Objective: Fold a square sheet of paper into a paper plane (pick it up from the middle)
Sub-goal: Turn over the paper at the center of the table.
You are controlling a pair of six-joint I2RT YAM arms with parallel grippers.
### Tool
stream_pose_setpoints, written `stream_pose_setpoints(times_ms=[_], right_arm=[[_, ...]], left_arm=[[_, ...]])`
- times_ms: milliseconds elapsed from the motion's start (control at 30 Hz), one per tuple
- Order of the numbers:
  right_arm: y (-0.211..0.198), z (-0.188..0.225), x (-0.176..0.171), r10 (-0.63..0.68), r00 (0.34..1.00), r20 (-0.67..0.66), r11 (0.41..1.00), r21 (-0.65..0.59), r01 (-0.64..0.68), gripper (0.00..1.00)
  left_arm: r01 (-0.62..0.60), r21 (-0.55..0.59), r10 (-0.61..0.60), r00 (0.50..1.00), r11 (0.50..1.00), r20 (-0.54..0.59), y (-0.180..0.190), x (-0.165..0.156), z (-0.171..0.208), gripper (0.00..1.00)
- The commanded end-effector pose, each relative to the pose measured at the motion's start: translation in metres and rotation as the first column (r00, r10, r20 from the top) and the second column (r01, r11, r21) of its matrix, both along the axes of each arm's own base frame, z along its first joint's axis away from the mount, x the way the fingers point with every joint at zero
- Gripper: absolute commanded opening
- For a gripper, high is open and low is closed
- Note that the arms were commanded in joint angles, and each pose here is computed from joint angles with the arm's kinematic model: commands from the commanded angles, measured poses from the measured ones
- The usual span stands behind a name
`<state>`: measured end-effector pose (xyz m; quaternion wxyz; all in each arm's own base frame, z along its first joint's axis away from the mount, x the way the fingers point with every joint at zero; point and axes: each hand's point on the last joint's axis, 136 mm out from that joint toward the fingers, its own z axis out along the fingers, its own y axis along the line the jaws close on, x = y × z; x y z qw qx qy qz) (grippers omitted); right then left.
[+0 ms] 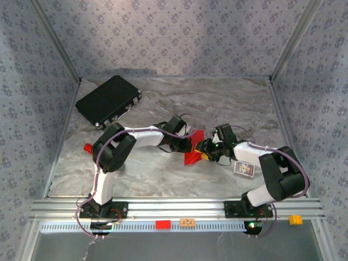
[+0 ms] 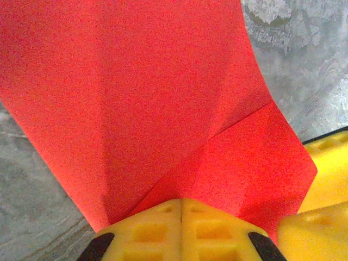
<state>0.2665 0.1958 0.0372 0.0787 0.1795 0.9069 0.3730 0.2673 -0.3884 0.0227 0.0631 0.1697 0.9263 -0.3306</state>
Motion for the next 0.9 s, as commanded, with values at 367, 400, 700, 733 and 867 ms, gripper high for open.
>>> stream_pose_setpoints(times_ms=[367, 400, 700, 733, 867], right_arm=[[-0.007, -0.003, 0.016, -0.036, 0.999, 0.025, 0.999, 0.032, 0.035, 0.37], [-0.007, -0.004, 0.016, -0.038, 0.999, 0.023, 0.999, 0.032, 0.037, 0.36], [-0.008, -0.011, 0.018, -0.042, 0.999, 0.021, 0.998, 0.044, 0.041, 0.29], [-0.009, -0.012, 0.018, -0.044, 0.999, 0.018, 0.998, 0.044, 0.043, 0.27], [-0.009, -0.013, 0.019, -0.047, 0.999, 0.022, 0.998, 0.054, 0.045, 0.2]], left_arm=[[-0.007, 0.03, 0.008, 0.999, 1.0, -0.031, 0.01, -0.009, -0.007, 0.05], [-0.008, 0.029, 0.009, 0.999, 1.0, -0.033, 0.01, -0.009, -0.007, 0.05], [-0.013, 0.017, 0.013, 0.999, 1.0, -0.029, 0.009, -0.008, -0.002, 0.05], [-0.014, 0.015, 0.015, 0.999, 1.0, -0.028, 0.009, -0.008, -0.002, 0.05], [-0.015, 0.009, 0.015, 1.0, 1.0, -0.025, 0.008, -0.007, 0.001, 0.06]])
